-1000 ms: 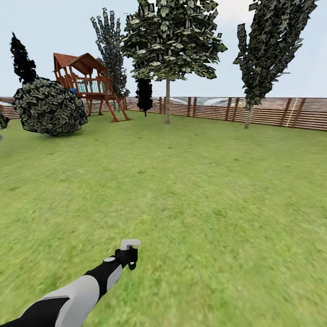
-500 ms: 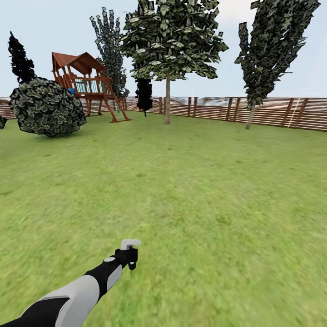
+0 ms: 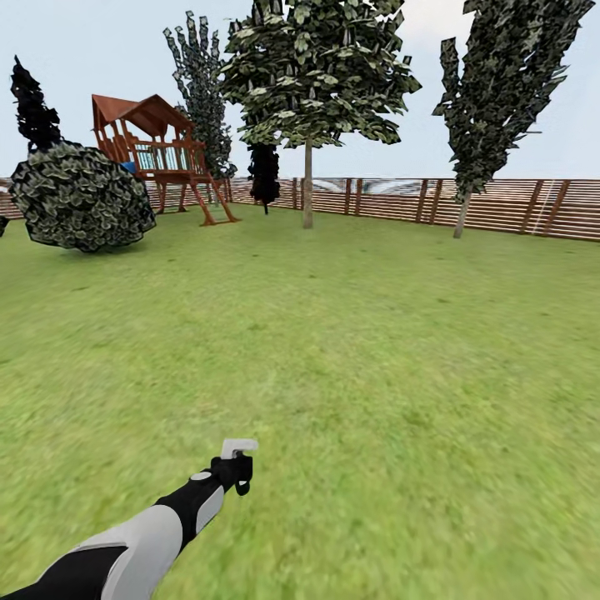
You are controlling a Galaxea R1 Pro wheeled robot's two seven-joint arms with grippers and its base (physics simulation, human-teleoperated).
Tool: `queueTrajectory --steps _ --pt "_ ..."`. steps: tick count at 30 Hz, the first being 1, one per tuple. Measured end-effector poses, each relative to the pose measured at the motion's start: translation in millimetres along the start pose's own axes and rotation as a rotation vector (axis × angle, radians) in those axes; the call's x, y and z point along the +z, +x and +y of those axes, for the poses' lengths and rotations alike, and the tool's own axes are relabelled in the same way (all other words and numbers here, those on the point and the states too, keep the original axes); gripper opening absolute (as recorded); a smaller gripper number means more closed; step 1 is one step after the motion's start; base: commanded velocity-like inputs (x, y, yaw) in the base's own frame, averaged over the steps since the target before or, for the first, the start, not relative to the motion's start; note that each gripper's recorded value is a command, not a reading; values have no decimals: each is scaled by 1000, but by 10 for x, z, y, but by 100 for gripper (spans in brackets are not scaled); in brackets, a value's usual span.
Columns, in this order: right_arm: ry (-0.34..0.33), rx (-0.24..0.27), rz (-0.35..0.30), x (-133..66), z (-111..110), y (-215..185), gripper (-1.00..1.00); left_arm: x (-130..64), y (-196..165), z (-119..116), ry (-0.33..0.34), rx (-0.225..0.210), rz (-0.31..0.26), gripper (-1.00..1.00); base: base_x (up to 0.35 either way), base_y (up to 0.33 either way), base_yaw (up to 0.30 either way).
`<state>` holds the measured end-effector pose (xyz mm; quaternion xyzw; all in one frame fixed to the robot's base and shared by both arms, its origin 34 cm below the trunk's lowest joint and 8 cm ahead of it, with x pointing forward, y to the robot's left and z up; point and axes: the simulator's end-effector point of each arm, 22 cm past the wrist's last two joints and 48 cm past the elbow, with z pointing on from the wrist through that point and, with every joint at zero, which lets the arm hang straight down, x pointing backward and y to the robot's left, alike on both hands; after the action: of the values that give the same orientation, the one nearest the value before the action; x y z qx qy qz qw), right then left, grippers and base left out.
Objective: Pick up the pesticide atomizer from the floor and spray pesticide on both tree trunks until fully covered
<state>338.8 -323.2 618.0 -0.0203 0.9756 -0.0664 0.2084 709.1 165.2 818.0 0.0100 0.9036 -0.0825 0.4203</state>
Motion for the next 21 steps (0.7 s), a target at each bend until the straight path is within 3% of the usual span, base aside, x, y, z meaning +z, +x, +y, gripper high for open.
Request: queueTrajectory --steps 21 --pt "-4 -8 -1 0 18 -2 100 0 5 -1 0 1 1 -100 350 0 0"
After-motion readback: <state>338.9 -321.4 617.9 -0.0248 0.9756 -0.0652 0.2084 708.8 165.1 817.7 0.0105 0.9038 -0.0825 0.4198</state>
